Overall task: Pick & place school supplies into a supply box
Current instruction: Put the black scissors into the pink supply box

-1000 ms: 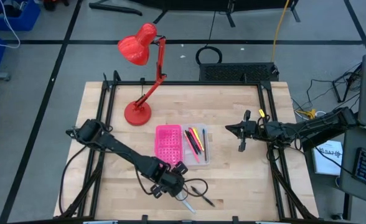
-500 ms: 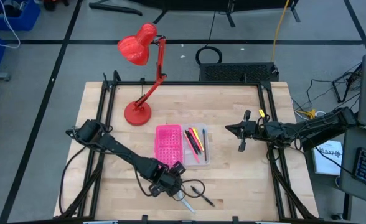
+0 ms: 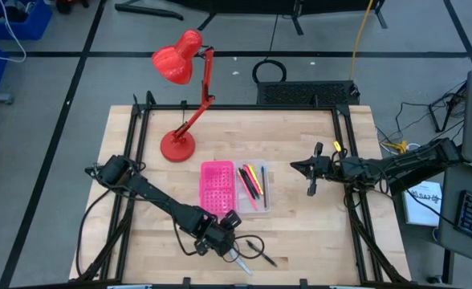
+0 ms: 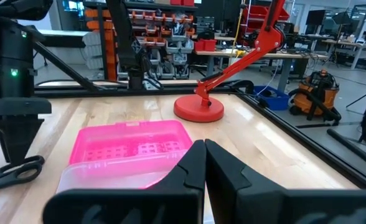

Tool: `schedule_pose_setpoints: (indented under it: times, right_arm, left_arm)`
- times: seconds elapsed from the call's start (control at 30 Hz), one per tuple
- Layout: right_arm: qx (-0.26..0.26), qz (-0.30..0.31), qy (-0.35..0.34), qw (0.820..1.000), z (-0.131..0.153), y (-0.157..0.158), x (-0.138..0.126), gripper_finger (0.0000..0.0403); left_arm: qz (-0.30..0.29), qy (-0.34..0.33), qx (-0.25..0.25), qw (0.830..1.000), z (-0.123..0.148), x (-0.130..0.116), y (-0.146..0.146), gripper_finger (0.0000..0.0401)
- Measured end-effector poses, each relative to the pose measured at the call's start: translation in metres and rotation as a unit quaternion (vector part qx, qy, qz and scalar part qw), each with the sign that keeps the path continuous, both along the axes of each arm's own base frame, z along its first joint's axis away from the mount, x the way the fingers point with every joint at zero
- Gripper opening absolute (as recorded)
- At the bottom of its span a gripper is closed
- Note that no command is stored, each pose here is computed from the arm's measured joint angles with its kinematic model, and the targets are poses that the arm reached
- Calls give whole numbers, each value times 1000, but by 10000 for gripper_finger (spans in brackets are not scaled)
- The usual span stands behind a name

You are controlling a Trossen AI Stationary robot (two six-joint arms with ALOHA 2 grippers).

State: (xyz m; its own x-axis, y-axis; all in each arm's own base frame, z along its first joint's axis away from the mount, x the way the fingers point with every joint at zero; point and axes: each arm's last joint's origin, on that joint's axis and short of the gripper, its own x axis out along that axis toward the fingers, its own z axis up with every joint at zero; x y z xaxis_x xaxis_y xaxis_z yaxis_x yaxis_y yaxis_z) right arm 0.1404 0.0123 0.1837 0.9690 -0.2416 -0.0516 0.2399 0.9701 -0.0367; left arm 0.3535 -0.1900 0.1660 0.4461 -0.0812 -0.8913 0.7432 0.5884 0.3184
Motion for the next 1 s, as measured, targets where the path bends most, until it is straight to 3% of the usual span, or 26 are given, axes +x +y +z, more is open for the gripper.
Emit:
schedule_pose_setpoints:
  times: [0.1, 0.37, 0.7, 1.0]
  right_arm:
    - [-1, 0, 2, 1000, 0, 0, 0, 0]
    - [1, -1, 2, 1000, -1, 0, 0, 0]
    - [0, -1, 3, 1000, -1, 0, 1, 0]
    - [0, -1, 3, 1000, -1, 0, 1, 0]
  left_arm:
    - [-4, 13, -20, 1000, -3, 0, -2, 186]
    - [4, 38, 0, 999, -28, 3, -1, 186]
    - [11, 48, -11, 999, -31, 7, 5, 186]
    - [20, 91, -51, 994, -33, 8, 16, 186]
